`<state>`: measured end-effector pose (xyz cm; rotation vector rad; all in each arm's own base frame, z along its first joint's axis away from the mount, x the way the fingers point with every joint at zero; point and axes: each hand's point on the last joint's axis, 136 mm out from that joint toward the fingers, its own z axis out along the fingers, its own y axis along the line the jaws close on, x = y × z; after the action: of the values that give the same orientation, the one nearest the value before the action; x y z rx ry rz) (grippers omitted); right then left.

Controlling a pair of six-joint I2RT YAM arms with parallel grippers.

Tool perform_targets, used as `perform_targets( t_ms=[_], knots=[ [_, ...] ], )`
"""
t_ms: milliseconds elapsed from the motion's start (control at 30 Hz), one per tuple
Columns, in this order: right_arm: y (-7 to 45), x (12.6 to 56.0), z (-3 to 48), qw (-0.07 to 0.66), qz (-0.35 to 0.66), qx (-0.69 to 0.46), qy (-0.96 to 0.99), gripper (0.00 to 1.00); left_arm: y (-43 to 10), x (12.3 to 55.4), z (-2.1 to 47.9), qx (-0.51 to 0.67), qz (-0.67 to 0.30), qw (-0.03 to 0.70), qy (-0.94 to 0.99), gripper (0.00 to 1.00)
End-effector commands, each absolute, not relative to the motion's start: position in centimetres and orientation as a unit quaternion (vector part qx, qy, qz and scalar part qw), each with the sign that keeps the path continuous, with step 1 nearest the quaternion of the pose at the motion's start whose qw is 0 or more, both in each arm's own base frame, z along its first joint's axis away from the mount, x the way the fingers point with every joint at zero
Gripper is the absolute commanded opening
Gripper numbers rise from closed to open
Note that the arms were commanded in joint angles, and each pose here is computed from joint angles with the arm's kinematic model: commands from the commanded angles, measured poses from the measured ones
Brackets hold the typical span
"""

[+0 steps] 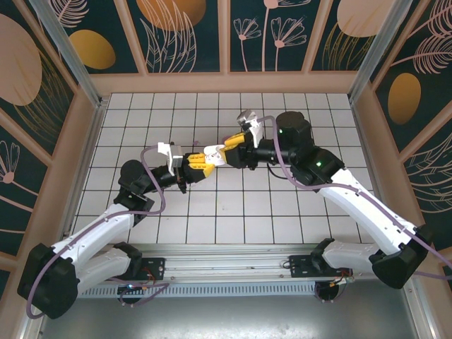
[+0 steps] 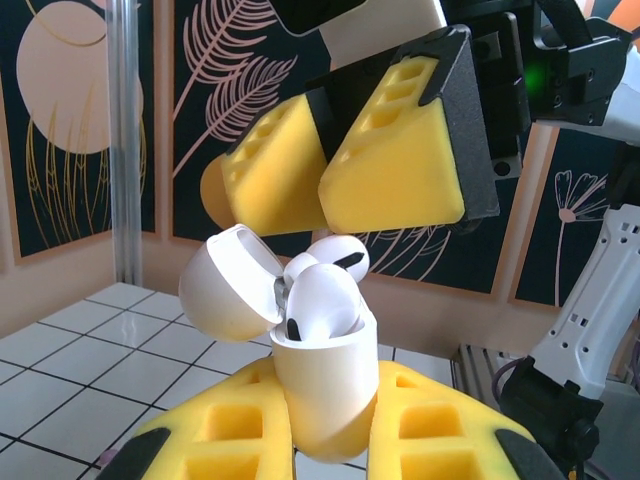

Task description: Insert wireless bluetooth earbuds into charging case

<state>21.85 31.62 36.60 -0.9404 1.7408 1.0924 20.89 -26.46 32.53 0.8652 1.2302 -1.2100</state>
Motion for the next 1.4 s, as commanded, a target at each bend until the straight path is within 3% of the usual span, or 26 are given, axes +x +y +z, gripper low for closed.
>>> perform_targets(
  t_ms=[0, 567, 833, 1267, 1367],
  knots=[
    [32.0, 22.1, 36.7, 0.432, 0.425, -0.385, 0.696, 0.40, -26.6, 20.6, 32.9, 0.378, -0.513, 0.577, 0.511, 0.00],
    [30.2, 22.8, 38.5, 0.473, 0.400, -0.347, 0.704, 0.40, -26.4, 20.6, 32.4, 0.377, -0.509, 0.578, 0.515, 0.00],
    [31.8, 20.1, 39.0, 0.443, 0.440, -0.380, 0.682, 0.39, -26.3, 20.4, 32.4, 0.376, -0.509, 0.578, 0.515, 0.00],
    [32.6, 21.0, 35.4, 0.399, 0.402, -0.391, 0.725, 0.37, -26.3, 20.2, 32.6, 0.378, -0.510, 0.579, 0.512, 0.00],
    [32.5, 21.0, 35.2, 0.399, 0.398, -0.395, 0.725, 0.33, -26.2, 20.1, 32.6, 0.378, -0.510, 0.579, 0.512, 0.00]
  ],
)
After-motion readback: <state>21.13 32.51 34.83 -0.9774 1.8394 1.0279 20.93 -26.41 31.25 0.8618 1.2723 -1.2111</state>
